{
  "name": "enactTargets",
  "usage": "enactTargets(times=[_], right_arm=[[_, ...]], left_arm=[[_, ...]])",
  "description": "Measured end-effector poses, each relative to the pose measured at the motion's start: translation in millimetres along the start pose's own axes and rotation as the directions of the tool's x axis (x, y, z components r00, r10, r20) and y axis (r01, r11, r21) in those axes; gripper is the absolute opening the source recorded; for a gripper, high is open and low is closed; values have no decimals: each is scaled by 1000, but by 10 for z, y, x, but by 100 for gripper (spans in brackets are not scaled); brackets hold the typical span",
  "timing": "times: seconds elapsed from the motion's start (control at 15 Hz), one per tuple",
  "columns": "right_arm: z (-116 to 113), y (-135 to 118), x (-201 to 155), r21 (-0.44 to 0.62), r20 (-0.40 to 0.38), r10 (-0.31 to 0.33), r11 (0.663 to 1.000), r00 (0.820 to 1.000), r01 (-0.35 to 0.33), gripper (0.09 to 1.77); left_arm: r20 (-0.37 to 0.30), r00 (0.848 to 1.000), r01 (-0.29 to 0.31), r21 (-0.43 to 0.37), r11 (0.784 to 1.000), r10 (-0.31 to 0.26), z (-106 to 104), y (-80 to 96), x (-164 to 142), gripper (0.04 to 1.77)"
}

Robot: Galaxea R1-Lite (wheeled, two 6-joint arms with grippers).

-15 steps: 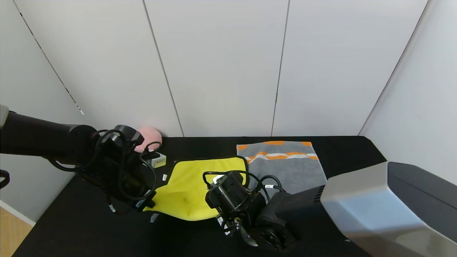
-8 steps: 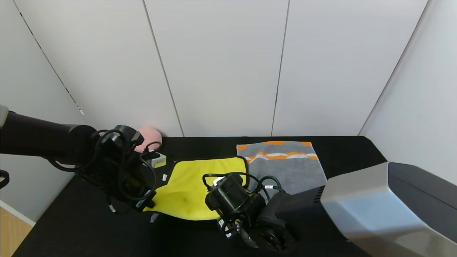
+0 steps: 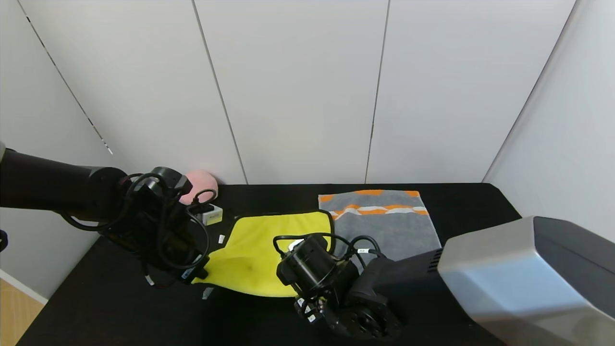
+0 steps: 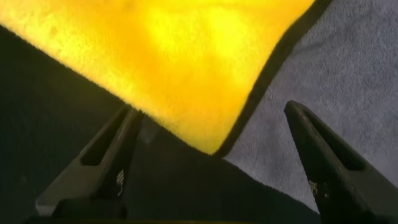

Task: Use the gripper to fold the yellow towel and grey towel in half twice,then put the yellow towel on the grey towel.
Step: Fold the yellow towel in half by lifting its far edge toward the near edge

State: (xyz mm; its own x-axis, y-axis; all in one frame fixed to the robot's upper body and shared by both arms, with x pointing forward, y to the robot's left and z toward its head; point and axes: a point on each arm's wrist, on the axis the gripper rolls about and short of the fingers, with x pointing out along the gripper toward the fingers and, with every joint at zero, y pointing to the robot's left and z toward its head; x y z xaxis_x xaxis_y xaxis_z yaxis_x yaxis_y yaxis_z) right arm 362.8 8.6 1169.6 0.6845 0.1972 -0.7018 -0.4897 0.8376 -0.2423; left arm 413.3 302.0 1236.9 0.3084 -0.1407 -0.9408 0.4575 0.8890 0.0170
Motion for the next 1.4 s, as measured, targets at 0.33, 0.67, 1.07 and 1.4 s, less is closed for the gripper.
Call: enactTargets(times=[0.33,0.67,1.07,1.4], right_arm=[[1,-7,-6,-1,-3,-1,1000,1000,1,163],[2,-8,-8,-1,-3,-1,1000,1000,1,163],[-57,96,0,-31,-18,8,999,1000,-9,170],[-70,125,72,-30,-12,-20,999,1000,19,118]], left_arm=[[0,1000,0,-1,1000,0,-2,-1,1,11],[0,1000,0,-2,1000,0,-2,-1,1,11],[-37,999,15,-17,1000,-16,32,6,-125,11],[-35,999,15,-16,1000,-15,47,10,-129,11]])
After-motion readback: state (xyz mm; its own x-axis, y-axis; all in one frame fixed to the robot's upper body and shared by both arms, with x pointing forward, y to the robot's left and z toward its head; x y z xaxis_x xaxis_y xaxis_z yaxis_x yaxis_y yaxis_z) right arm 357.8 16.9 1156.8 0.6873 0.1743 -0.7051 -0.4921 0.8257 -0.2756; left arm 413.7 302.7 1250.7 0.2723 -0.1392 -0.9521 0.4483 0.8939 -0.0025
